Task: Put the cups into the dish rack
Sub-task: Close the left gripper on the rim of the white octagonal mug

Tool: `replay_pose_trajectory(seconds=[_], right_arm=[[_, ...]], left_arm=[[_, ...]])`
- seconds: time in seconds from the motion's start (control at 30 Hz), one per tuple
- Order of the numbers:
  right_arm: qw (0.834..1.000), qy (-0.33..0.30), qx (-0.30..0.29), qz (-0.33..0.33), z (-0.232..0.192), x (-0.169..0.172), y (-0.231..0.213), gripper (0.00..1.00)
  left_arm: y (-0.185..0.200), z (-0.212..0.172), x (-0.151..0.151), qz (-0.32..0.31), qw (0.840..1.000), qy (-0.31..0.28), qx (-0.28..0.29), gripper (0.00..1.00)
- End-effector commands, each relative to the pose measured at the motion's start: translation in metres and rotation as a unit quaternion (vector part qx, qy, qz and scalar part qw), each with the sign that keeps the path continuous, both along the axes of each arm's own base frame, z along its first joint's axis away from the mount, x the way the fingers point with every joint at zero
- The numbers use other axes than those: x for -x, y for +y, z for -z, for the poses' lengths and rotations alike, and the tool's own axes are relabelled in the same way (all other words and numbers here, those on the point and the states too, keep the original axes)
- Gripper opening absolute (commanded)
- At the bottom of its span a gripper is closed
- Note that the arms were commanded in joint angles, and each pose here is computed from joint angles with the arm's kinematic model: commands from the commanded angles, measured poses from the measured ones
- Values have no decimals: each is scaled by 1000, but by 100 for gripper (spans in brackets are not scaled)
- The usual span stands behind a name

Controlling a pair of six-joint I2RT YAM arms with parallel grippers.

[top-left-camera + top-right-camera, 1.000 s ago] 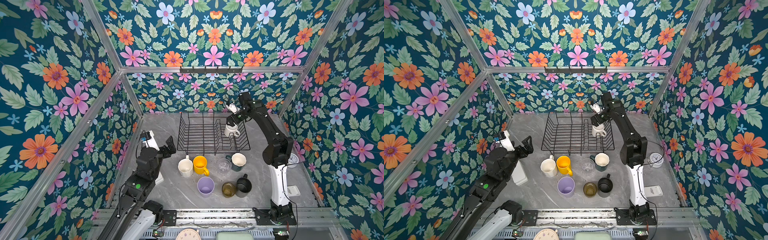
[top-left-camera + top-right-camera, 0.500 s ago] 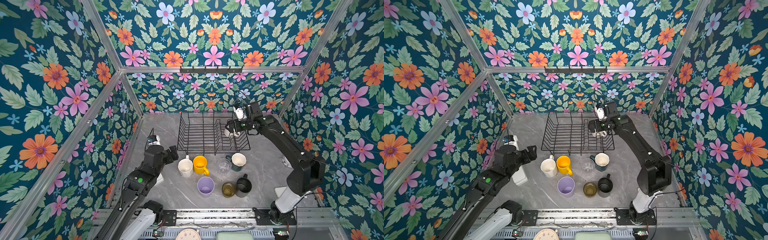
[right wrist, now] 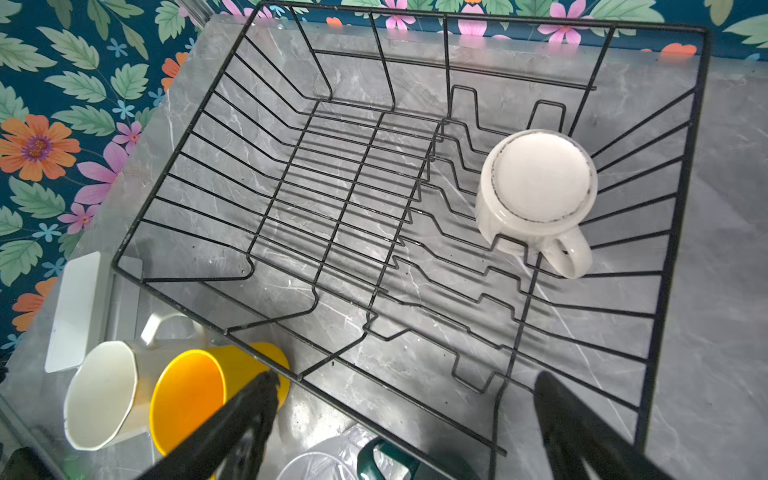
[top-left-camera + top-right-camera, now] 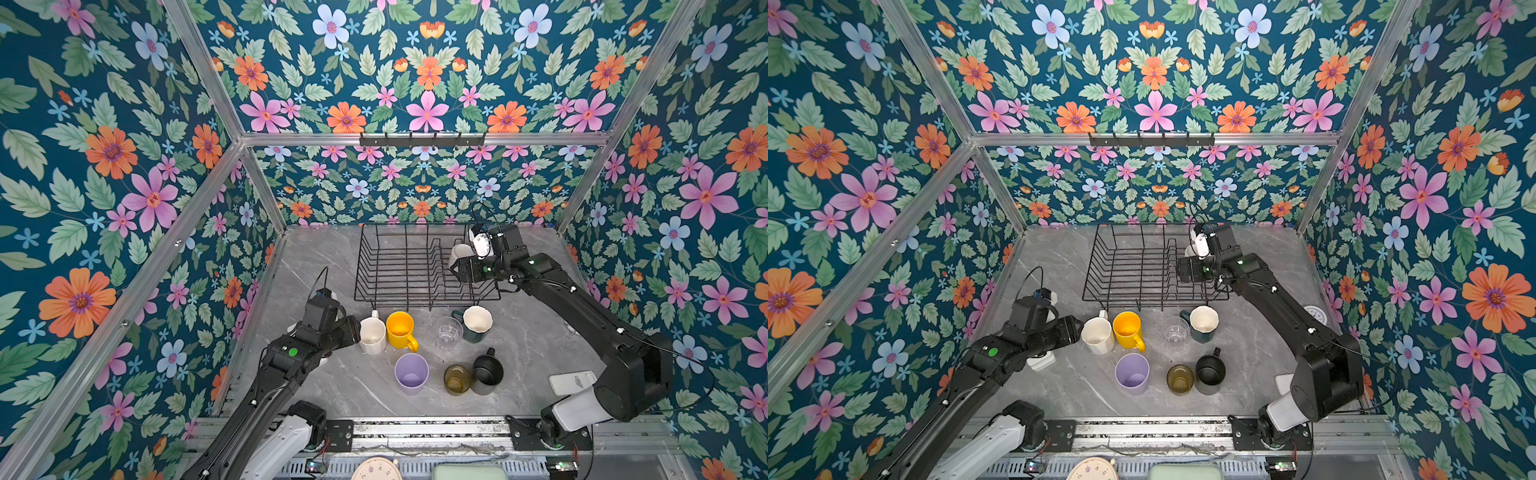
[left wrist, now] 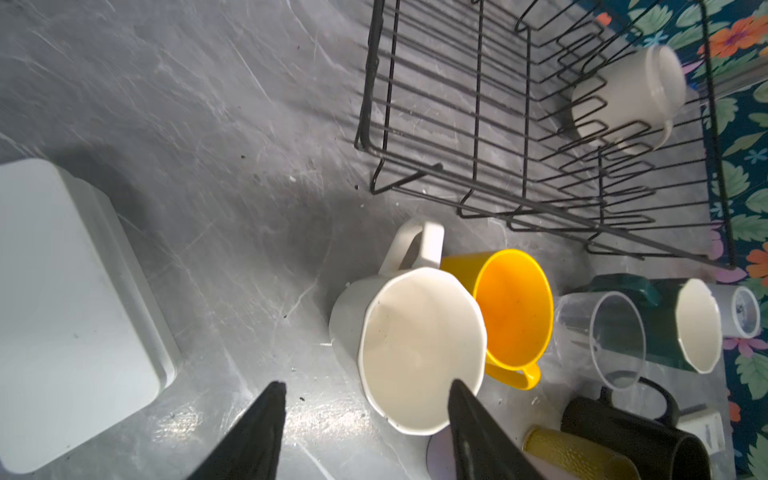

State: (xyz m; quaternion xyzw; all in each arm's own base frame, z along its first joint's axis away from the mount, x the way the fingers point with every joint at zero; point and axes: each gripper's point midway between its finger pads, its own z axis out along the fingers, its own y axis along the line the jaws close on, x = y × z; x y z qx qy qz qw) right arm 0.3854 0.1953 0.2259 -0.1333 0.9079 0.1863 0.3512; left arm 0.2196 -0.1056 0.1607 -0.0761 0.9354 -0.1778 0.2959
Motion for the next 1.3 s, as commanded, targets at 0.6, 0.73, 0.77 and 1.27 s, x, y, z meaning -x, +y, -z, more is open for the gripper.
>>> replay_pose_trajectory(seconds=[0.6, 0.73, 0.77, 1.27], right_arm=[[1000, -25, -1, 4, -4, 20, -11, 95], [1000, -26, 1, 8, 1, 21, -12, 95], [1000, -23, -1, 5, 1, 22, -11, 95], [1000, -19, -5, -1, 3, 25, -10, 95]], left_arm=[[-10, 39, -13, 8, 998, 63, -25, 50], [-10, 43, -19, 8, 997, 66, -37, 46], [-9, 44, -20, 6, 997, 69, -41, 44], [-12, 60, -25, 5, 995, 86, -55, 29]])
